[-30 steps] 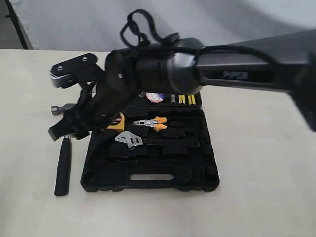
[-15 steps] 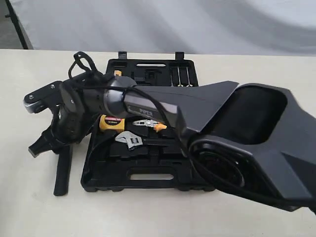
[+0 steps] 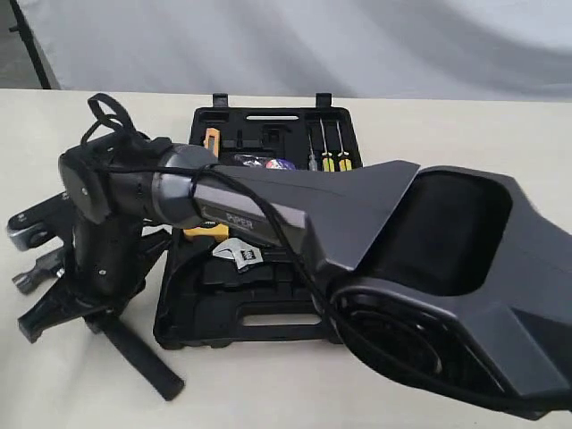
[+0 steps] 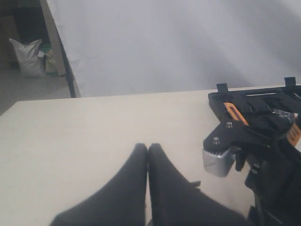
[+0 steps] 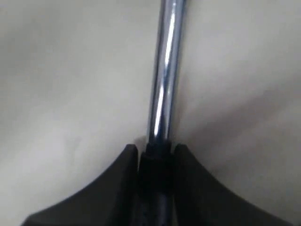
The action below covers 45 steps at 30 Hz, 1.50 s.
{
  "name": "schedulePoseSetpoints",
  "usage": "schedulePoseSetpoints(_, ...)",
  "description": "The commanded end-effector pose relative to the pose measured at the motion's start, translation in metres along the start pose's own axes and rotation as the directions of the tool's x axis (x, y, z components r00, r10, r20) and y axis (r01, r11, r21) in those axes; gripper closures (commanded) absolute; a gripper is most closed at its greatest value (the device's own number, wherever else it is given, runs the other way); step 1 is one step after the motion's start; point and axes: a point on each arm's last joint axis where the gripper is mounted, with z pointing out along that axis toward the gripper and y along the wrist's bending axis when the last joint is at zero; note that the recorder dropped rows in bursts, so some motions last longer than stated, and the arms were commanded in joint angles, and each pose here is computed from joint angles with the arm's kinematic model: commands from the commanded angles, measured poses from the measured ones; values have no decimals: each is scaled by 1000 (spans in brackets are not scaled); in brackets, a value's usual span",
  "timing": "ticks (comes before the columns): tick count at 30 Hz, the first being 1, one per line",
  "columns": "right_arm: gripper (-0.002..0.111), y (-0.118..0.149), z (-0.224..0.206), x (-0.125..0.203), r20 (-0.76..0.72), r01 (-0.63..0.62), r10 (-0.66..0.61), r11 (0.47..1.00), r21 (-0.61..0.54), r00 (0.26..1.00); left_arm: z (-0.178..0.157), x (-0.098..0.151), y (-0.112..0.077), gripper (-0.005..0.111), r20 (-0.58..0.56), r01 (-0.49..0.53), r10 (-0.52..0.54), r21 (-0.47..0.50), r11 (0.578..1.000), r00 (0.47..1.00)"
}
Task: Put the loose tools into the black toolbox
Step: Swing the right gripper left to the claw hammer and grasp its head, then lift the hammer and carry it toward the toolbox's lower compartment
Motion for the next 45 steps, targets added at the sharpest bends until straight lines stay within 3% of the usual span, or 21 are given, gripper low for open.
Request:
schedulePoseSetpoints(1,109,11,-13,11,-112,22,-25,999,-31,993,-1,2,0,105,7,22,-22,14,1000,1000)
schedulePoseSetpoints(8,109,18,-13,43,-244,50,-57,998,-35,968,-1,2,0,105,7,22,-22,14,1000,1000)
schedulePoseSetpoints(17,108,18,-22,61,-258,23,-19,1000,12,966,-1,2,0,105,7,22,-22,14,1000,1000)
schedulePoseSetpoints(19,93,18,-20,62,-264,47,-26,996,74,964,-1,2,0,105,7,22,-22,14,1000,1000)
schedulePoseSetpoints(22,51,24,-25,61,-261,64,-45,996,64,964,-1,2,0,105,7,22,-22,14,1000,1000)
schedulePoseSetpoints(24,41,28,-34,50,-206,81,-70,996,48,976,-1,2,0,105,7,22,-22,14,1000,1000)
schedulePoseSetpoints(26,41,31,-41,35,-103,87,-82,995,46,991,-1,2,0,105,7,22,-22,14,1000,1000)
schedulePoseSetpoints(29,41,28,-40,22,30,145,-148,985,95,989,-1,2,0,105,7,22,-22,14,1000,1000)
schedulePoseSetpoints(36,41,17,-2,20,43,171,-178,976,134,983,-1,2,0,105,7,22,-22,14,1000,1000)
schedulePoseSetpoints(38,50,17,2,19,53,185,-193,974,130,980,-1,2,0,105,7,22,-22,14,1000,1000)
schedulePoseSetpoints(40,78,19,3,20,50,183,-190,976,116,981,-1,2,0,105,7,22,-22,14,1000,1000)
schedulePoseSetpoints(41,99,21,1,21,45,176,-182,979,104,982,-1,2,0,105,7,22,-22,14,1000,1000)
schedulePoseSetpoints(42,109,23,-2,21,47,170,-175,981,95,983,-1,2,0,105,7,22,-22,14,1000,1000)
schedulePoseSetpoints(45,108,27,-25,25,-14,167,-167,982,83,986,-1,2,0,105,7,22,-22,14,1000,1000)
